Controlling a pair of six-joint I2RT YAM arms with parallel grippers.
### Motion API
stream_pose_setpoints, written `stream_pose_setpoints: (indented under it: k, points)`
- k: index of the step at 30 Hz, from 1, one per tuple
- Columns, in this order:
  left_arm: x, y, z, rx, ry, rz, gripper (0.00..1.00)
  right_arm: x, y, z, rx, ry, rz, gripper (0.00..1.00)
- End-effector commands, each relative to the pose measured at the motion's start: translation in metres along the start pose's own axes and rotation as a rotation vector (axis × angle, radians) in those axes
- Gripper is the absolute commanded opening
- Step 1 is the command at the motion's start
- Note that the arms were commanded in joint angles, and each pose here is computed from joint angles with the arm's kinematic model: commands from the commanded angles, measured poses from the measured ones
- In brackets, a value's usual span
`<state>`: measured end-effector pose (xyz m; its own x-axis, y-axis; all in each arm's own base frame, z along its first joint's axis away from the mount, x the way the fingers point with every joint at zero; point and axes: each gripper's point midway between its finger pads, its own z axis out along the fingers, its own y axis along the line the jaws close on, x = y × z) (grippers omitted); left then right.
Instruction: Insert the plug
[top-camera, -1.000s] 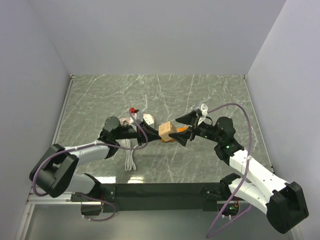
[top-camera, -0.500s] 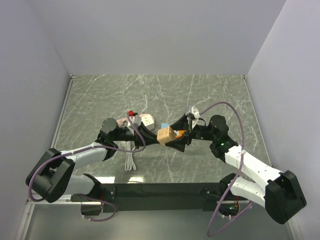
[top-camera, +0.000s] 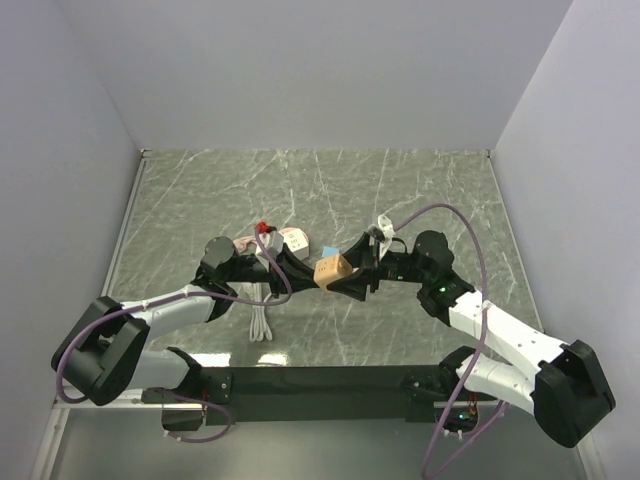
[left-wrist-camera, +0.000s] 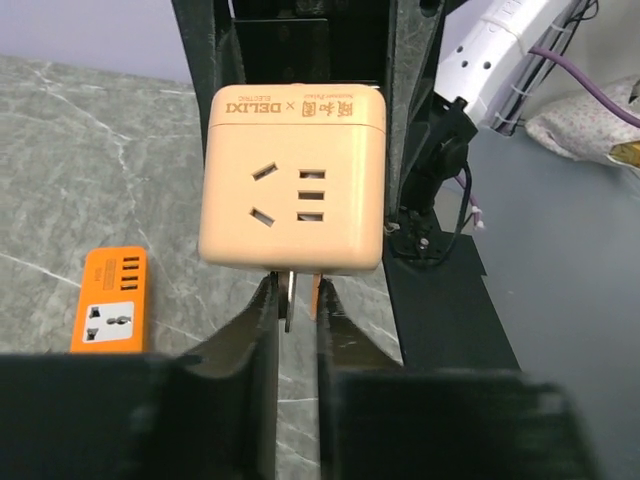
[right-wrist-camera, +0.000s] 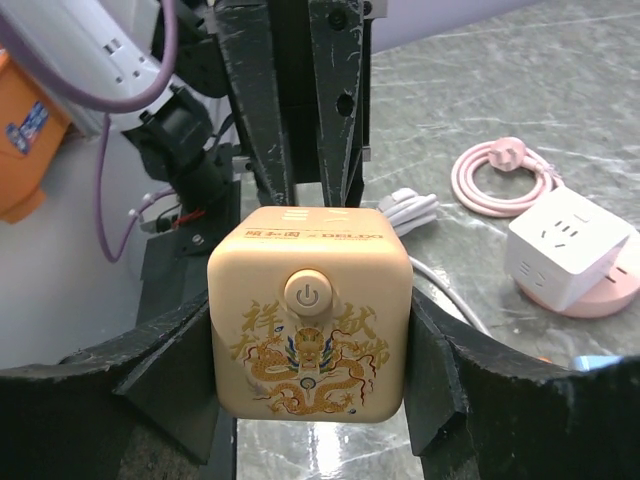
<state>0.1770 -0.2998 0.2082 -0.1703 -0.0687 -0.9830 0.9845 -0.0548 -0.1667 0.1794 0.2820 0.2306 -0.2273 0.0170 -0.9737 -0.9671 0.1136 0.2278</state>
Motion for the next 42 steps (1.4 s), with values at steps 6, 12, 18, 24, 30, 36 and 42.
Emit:
stream_pose_setpoints:
  k: [6,12,18,24,30,36,42]
  points:
    - [-0.01,0.026,-0.003,-0.151,-0.025,0.052,0.71,-0.047,-0.031,-0.005,0.242,-0.117,-0.025,0.0]
    - [-0.003,0.035,-0.013,-0.25,-0.013,0.056,0.79,-0.064,-0.051,-0.019,0.384,-0.134,-0.013,0.0]
    - [0.002,0.059,-0.026,-0.414,-0.004,0.046,0.78,-0.066,-0.074,-0.033,0.553,-0.107,0.043,0.0]
    - [0.012,0.088,-0.039,-0.578,0.004,0.026,0.76,-0.06,-0.091,-0.042,0.67,-0.047,0.119,0.0]
    - [0.029,0.104,-0.034,-0.616,0.057,0.007,0.74,-0.032,-0.114,-0.055,0.836,0.059,0.245,0.0]
    - [0.034,0.115,-0.023,-0.604,0.041,-0.03,0.73,0.01,-0.132,-0.063,0.951,0.173,0.326,0.0]
    - [0.044,0.126,-0.011,-0.616,0.035,-0.078,0.73,0.031,-0.143,-0.06,0.973,0.241,0.36,0.0]
